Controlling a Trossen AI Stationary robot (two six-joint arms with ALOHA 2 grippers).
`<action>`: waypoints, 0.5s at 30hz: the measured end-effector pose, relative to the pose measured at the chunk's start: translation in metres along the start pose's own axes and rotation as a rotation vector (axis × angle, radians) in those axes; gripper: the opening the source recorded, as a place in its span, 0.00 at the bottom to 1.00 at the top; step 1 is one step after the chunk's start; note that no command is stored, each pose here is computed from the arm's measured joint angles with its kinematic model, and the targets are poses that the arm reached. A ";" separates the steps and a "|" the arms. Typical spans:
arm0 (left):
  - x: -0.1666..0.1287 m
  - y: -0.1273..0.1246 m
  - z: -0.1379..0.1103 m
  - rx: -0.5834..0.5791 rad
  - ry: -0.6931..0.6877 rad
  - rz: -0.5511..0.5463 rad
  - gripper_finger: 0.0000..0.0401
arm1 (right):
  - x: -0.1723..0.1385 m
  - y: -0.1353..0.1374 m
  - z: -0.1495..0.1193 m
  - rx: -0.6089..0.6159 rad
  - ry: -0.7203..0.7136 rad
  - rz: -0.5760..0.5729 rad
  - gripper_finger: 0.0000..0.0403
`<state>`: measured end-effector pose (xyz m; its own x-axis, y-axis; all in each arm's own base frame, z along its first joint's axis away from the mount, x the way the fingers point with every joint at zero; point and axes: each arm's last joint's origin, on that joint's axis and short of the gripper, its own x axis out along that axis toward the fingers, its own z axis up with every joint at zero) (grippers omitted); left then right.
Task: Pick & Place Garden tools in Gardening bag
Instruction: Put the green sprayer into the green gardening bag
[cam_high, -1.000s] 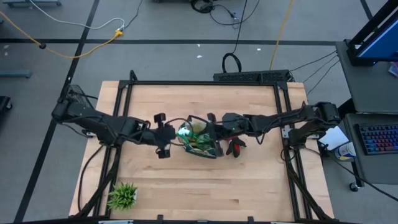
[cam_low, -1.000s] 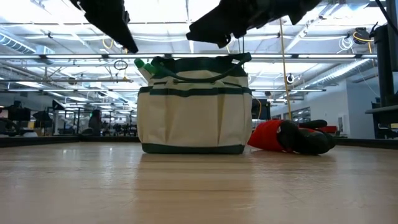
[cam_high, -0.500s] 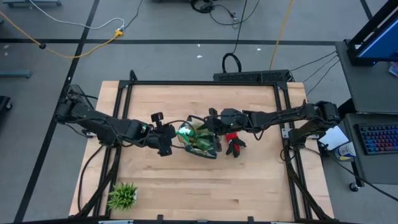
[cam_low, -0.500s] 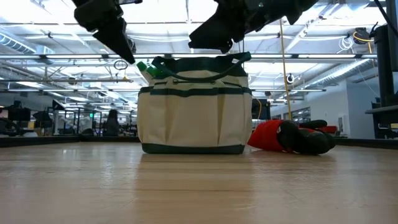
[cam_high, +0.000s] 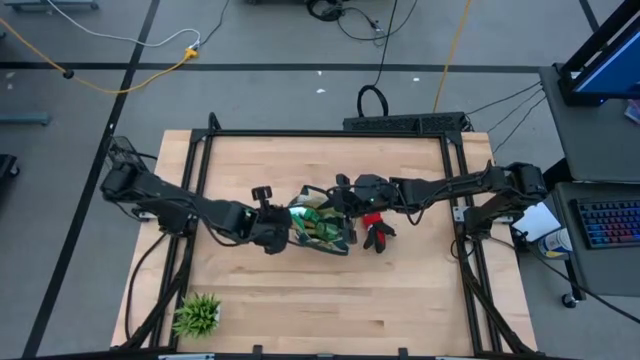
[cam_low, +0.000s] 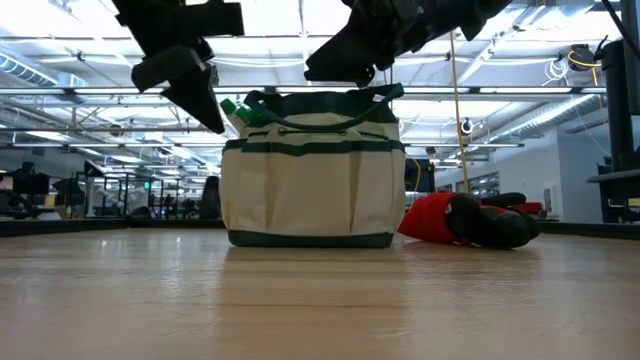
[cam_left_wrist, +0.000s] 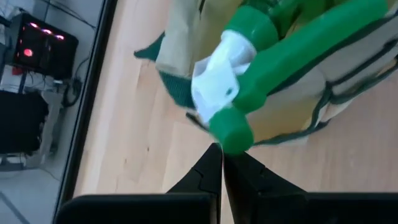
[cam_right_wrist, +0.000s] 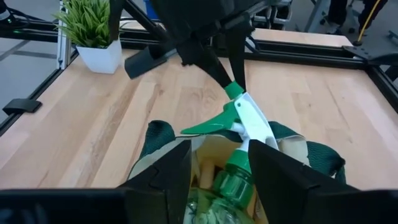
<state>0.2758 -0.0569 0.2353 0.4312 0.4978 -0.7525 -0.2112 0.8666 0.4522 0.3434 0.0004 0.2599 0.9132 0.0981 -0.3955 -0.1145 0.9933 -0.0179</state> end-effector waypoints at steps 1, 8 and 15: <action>0.001 -0.001 0.001 0.004 -0.008 0.000 0.05 | 0.000 0.000 0.000 0.000 0.000 0.000 0.37; 0.000 -0.001 0.005 0.020 -0.053 0.050 0.05 | 0.000 0.000 0.000 -0.001 -0.001 0.000 0.37; 0.000 0.000 0.002 0.044 -0.032 0.069 0.05 | 0.000 0.000 0.000 -0.002 0.001 0.000 0.36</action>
<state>0.2776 -0.0573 0.2361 0.4448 0.5546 -0.7032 -0.2027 0.8271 0.5242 0.3433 0.0004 0.2597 0.9128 0.0981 -0.3965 -0.1154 0.9931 -0.0198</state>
